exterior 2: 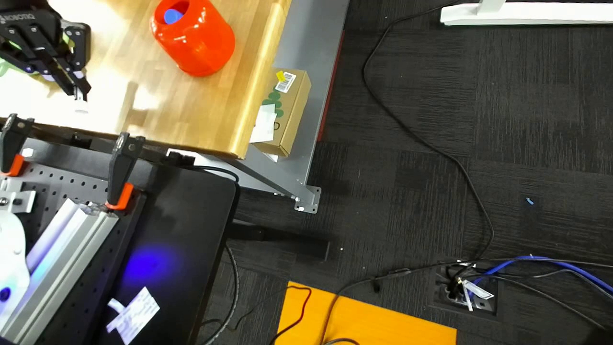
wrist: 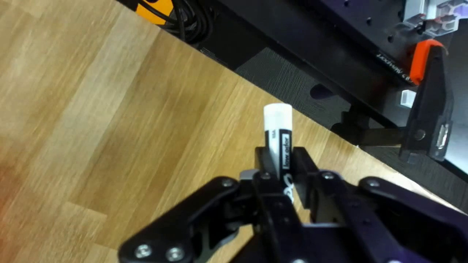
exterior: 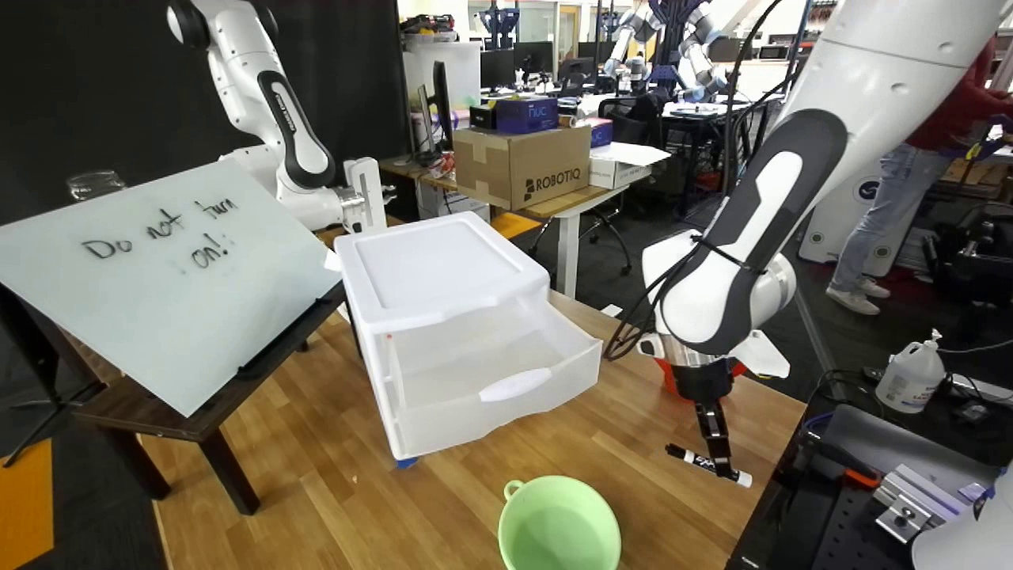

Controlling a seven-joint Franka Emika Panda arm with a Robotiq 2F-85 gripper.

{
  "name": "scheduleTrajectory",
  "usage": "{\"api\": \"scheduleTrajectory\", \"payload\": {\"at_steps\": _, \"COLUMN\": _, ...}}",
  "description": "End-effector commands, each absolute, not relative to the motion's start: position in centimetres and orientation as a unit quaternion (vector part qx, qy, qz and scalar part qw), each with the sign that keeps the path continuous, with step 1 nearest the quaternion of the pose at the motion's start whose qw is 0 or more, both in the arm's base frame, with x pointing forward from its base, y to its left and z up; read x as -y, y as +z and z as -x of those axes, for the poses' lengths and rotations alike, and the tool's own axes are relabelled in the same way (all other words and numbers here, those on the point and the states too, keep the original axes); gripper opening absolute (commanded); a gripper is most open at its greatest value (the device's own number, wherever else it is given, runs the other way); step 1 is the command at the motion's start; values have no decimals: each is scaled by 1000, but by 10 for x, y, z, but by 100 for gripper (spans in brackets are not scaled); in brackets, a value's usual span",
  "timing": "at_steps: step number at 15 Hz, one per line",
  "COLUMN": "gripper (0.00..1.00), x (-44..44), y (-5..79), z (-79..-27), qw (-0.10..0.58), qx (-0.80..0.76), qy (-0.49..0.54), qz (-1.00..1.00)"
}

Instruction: Pick the marker and put it in the plastic drawer on the table

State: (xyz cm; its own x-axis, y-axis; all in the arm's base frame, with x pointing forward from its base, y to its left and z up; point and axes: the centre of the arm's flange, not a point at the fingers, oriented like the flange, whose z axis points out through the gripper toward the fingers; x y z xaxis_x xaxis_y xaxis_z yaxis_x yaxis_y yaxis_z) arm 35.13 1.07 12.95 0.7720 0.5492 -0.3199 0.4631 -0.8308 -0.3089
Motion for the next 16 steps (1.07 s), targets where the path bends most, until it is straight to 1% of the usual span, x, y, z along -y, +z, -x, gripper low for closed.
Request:
{"api": "scheduleTrajectory", "payload": {"at_steps": 1, "gripper": 5, "x": -12, "y": 155, "z": -322, "qw": 91, "qx": 271, "qy": 152, "qz": 946}}
{"api": "scheduleTrajectory", "payload": {"at_steps": 3, "gripper": 5, "x": -14, "y": 164, "z": -315, "qw": 77, "qx": 279, "qy": 133, "qz": 948}}
{"api": "scheduleTrajectory", "payload": {"at_steps": 6, "gripper": 5, "x": -25, "y": 178, "z": -329, "qw": 55, "qx": 293, "qy": 98, "qz": 949}}
{"api": "scheduleTrajectory", "payload": {"at_steps": 12, "gripper": 5, "x": -72, "y": 205, "z": -321, "qw": 18, "qx": 294, "qy": 82, "qz": 952}}
{"api": "scheduleTrajectory", "payload": {"at_steps": 14, "gripper": 5, "x": -83, "y": 210, "z": -312, "qw": -5, "qx": 258, "qy": 68, "qz": 964}}
{"api": "scheduleTrajectory", "payload": {"at_steps": 16, "gripper": 5, "x": -99, "y": 217, "z": -322, "qw": -21, "qx": 237, "qy": 51, "qz": 970}}
